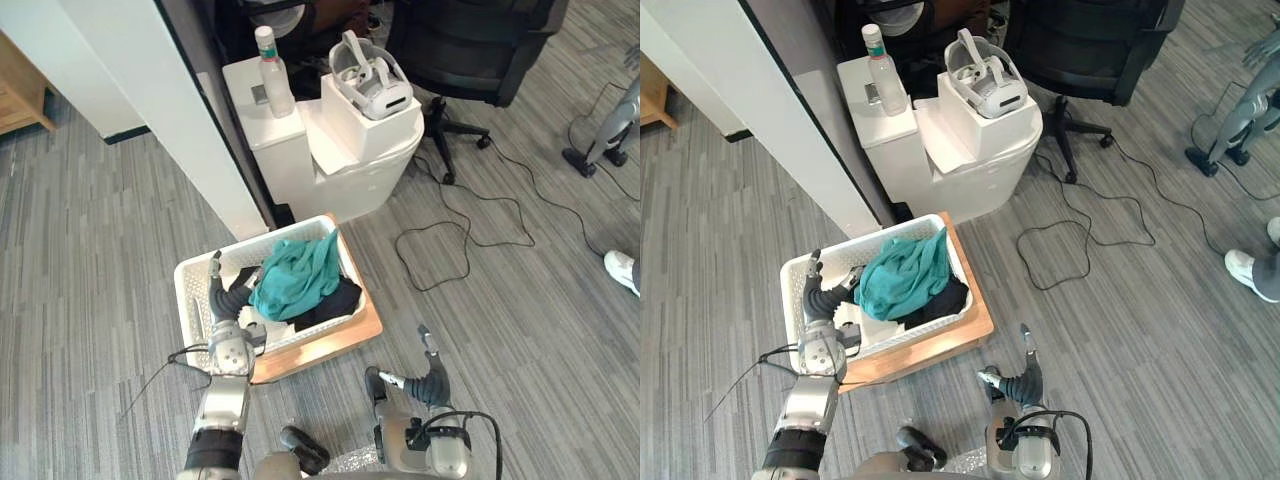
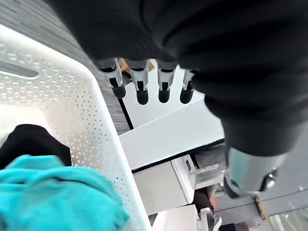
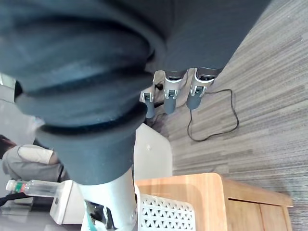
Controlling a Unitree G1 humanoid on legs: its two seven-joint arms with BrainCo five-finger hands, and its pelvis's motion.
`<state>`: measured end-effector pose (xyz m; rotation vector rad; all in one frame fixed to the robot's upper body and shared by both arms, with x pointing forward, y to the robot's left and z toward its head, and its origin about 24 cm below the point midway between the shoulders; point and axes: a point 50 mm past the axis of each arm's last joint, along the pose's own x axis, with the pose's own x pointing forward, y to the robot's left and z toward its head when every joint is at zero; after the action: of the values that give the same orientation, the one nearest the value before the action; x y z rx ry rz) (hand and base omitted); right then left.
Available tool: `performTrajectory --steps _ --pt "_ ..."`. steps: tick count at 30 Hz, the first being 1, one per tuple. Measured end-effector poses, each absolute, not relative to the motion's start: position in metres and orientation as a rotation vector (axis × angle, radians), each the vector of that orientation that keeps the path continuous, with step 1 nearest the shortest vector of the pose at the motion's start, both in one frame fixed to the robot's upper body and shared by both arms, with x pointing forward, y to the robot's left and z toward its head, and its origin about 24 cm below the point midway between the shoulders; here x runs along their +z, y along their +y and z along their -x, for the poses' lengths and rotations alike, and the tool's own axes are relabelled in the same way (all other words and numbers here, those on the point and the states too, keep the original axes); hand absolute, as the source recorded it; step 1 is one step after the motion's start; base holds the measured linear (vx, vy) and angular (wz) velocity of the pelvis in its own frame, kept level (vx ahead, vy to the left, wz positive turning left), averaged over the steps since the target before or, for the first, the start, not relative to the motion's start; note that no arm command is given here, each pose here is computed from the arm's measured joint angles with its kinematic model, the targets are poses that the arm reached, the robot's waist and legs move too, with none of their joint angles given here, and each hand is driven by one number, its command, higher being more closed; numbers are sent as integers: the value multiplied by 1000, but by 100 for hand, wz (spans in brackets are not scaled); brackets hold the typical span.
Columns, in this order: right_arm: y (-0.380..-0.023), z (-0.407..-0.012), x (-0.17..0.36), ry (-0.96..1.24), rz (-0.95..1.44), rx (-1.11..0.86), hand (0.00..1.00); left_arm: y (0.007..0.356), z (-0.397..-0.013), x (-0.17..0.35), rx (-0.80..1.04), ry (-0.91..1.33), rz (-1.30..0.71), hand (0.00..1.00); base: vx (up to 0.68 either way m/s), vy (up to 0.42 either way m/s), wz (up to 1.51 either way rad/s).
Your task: Tidy the bed and pick cloth on bed and put in laundry
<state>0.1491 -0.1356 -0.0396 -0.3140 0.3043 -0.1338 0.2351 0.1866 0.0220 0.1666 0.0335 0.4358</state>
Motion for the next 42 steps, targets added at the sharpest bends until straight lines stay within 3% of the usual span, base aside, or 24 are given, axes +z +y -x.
performTrajectory --steps 8,17,24,29,35,42 --pt "-146 -117 -91 596 271 -120 0 186 -203 11 419 80 -87 0 -24 -12 31" --pt "-166 -111 -123 787 161 -222 0 189 -166 -26 413 264 -5 0 -18 25 34" --pt "-174 -107 -138 899 43 -338 0 200 -87 -126 525 824 53 0 10 22 23" --pt "-176 -98 -147 966 -14 -392 0 209 -34 -156 713 1076 176 0 19 5 22" --pt "-189 -109 -154 1027 -30 -418 0 198 -21 -168 699 1222 197 0 -6 -4 1" --pt "-190 -106 -153 1018 -36 -427 0 199 -26 -167 694 1203 195 0 0 0 0"
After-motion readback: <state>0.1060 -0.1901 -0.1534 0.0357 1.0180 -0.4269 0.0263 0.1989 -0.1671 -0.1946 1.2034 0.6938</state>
